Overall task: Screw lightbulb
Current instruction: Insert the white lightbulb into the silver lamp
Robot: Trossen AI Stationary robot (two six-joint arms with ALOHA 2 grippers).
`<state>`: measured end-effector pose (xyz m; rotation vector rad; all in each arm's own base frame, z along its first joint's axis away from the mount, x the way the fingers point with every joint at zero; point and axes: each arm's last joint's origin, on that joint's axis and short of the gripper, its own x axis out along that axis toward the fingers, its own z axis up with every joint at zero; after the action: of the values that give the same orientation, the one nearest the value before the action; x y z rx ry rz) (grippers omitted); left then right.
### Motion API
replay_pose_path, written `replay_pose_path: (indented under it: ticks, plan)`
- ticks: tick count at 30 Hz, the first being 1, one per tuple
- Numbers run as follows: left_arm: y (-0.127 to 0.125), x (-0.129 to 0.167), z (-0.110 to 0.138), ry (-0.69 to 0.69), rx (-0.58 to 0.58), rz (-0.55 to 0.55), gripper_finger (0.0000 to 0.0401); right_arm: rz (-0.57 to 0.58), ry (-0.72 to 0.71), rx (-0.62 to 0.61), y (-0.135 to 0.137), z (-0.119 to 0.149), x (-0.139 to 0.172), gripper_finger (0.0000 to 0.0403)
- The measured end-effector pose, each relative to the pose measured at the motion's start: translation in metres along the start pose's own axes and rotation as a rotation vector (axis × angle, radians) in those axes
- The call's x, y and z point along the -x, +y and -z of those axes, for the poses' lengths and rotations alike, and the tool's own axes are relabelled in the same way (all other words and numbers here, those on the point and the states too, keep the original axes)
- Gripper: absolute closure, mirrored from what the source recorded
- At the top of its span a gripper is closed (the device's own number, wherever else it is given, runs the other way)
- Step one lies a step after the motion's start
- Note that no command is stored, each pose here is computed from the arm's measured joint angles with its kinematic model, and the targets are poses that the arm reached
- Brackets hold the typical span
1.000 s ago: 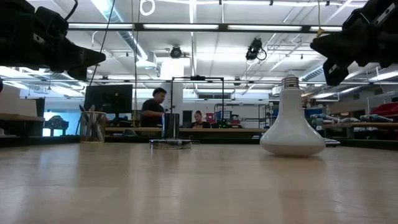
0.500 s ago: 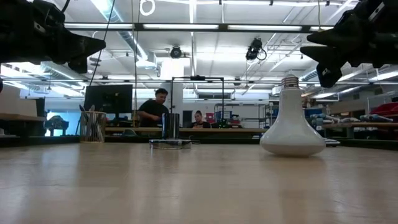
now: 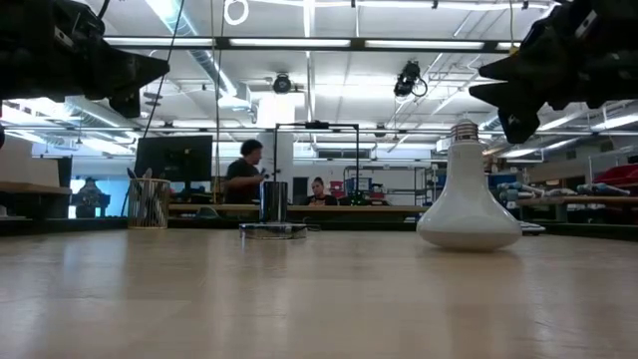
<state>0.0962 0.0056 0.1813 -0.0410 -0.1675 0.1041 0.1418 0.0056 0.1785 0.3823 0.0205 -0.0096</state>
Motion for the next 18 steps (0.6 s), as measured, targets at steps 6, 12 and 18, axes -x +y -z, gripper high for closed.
replay_pose_path:
  ticks: [6,12,18]
  plan:
    - [-0.001,0.0,0.0,0.002,0.0,0.019,0.0395,-0.028,-0.014,0.044,0.004,-0.008,-0.002,0.026]
    - [-0.001,0.0,0.001,0.008,0.074,0.024,0.0395,0.003,0.063,0.01,0.005,-0.009,-0.006,0.0253]
    - [0.0,0.0,0.01,0.101,0.147,0.016,0.0395,0.066,0.206,0.004,0.009,-0.017,-0.017,0.022]
